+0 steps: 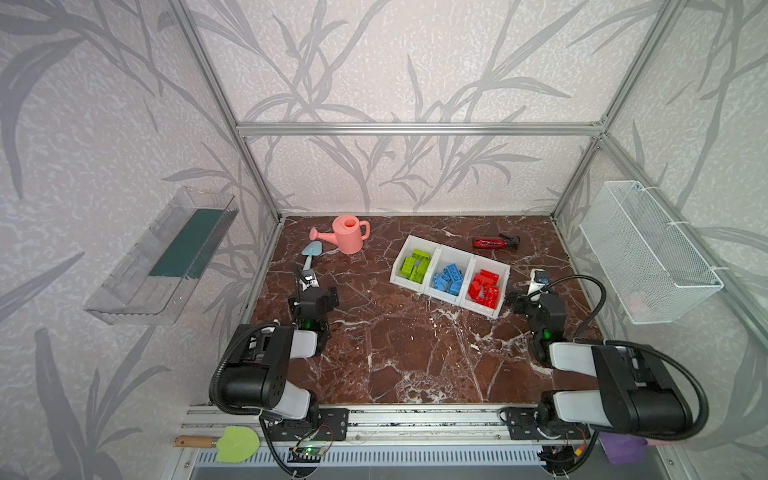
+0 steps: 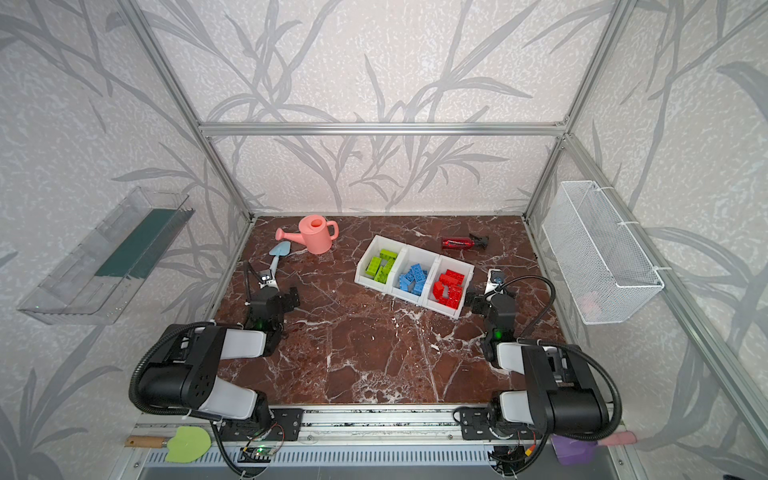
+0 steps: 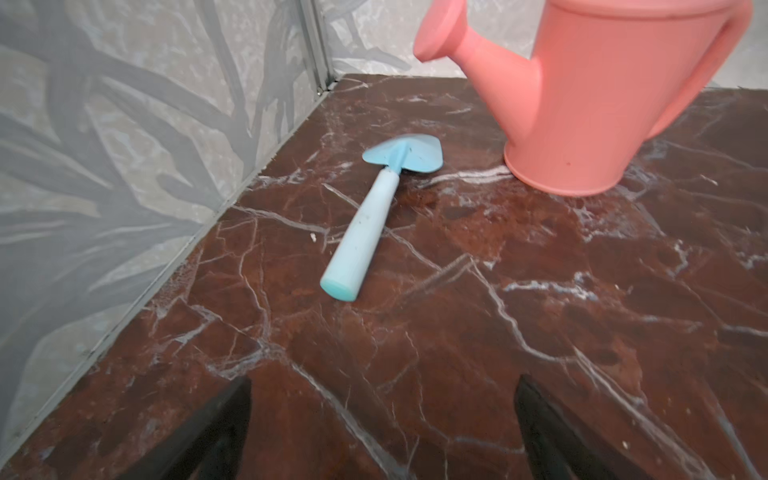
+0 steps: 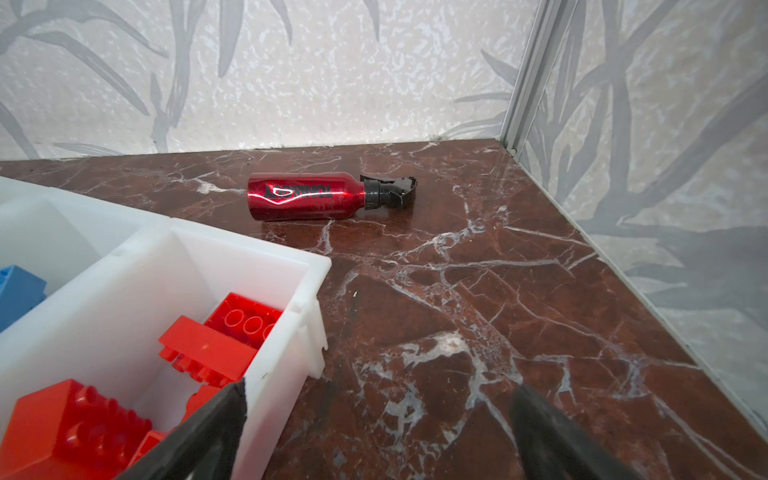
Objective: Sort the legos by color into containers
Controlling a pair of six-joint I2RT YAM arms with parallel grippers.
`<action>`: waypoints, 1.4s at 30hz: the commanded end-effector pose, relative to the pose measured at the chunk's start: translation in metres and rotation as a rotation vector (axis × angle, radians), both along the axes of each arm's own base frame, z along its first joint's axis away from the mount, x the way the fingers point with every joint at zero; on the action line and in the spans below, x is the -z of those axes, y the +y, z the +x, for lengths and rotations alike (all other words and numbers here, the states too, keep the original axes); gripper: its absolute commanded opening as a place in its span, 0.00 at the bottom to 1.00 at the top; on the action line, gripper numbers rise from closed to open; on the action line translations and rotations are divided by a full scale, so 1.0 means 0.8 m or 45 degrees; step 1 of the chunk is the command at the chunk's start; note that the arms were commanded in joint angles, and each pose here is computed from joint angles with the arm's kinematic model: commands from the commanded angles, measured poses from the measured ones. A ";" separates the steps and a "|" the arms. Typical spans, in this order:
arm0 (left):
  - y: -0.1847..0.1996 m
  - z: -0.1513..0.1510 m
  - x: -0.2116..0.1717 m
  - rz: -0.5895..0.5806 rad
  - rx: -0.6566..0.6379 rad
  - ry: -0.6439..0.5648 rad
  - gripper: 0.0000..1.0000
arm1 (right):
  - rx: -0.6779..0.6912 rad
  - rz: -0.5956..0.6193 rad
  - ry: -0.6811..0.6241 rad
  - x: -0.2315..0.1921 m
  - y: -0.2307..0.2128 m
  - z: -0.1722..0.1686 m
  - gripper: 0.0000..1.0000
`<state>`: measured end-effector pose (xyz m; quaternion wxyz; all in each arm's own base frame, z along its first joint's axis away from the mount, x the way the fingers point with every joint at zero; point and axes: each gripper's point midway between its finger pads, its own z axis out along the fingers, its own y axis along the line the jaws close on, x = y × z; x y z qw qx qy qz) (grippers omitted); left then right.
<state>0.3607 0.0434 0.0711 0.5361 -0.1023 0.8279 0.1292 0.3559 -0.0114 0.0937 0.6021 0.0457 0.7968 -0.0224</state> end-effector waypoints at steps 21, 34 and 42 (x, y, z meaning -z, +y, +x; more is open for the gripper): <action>-0.004 0.042 -0.026 -0.097 0.127 -0.039 0.99 | -0.225 -0.076 0.044 -0.001 0.049 0.052 0.99; -0.005 0.041 -0.026 -0.084 0.124 -0.039 0.99 | -0.250 -0.080 0.053 0.001 0.053 0.053 0.99; -0.005 0.041 -0.025 -0.084 0.123 -0.035 0.99 | -0.256 -0.081 0.055 0.001 0.054 0.053 0.99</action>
